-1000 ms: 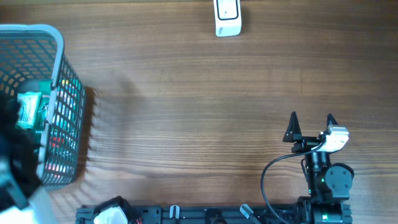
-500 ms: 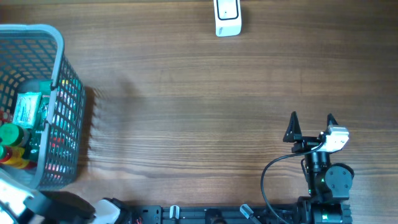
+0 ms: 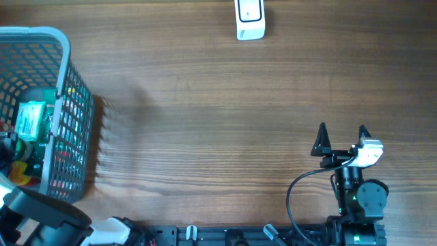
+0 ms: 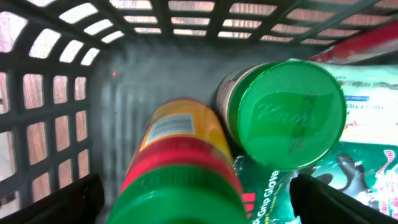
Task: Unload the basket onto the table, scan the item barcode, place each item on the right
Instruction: 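Reach the left gripper into the basket and grasp the green-capped bottle, then carry the bottle with the left gripper and set it upright on table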
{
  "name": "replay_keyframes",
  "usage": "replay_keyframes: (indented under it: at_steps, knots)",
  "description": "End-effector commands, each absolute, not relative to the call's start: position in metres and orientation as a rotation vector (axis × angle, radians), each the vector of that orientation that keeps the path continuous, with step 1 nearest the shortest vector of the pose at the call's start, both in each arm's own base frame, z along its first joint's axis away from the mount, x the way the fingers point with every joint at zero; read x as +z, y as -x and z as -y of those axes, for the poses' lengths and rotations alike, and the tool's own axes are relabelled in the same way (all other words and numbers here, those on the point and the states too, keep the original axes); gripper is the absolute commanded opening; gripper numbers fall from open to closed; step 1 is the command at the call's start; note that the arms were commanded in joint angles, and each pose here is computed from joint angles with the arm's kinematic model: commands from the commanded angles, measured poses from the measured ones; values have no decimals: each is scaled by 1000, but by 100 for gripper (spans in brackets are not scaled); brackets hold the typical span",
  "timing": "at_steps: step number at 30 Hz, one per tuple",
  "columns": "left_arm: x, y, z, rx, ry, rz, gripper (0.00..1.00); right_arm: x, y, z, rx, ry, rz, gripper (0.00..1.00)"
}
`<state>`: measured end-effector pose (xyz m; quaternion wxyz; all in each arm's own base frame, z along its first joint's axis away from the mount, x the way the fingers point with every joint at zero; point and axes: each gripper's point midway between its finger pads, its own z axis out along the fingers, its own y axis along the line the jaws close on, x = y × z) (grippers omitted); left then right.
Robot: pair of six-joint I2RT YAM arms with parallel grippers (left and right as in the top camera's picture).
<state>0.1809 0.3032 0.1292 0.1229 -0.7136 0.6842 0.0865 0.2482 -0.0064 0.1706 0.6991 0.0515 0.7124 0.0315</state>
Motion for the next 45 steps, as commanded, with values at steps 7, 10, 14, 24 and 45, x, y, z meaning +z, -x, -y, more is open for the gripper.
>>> replay_keyframes:
  at_steps: [7,10,14,24,45]
  knots:
    - [115,-177,-299,240,2110,-2000,39,171,-248,10,47,-118,-1584,100]
    - [128,-178,-300,246,2085,-1973,38,171,-248,10,47,-118,-1584,100]
    - [178,-181,-305,263,2008,-1885,39,171,-248,10,47,-118,-1584,100]
    - [347,-197,-263,78,1612,-1608,40,171,-248,10,47,-118,-1584,99]
    - [353,-341,58,-639,452,-2243,43,171,-248,10,47,-119,-1584,100]
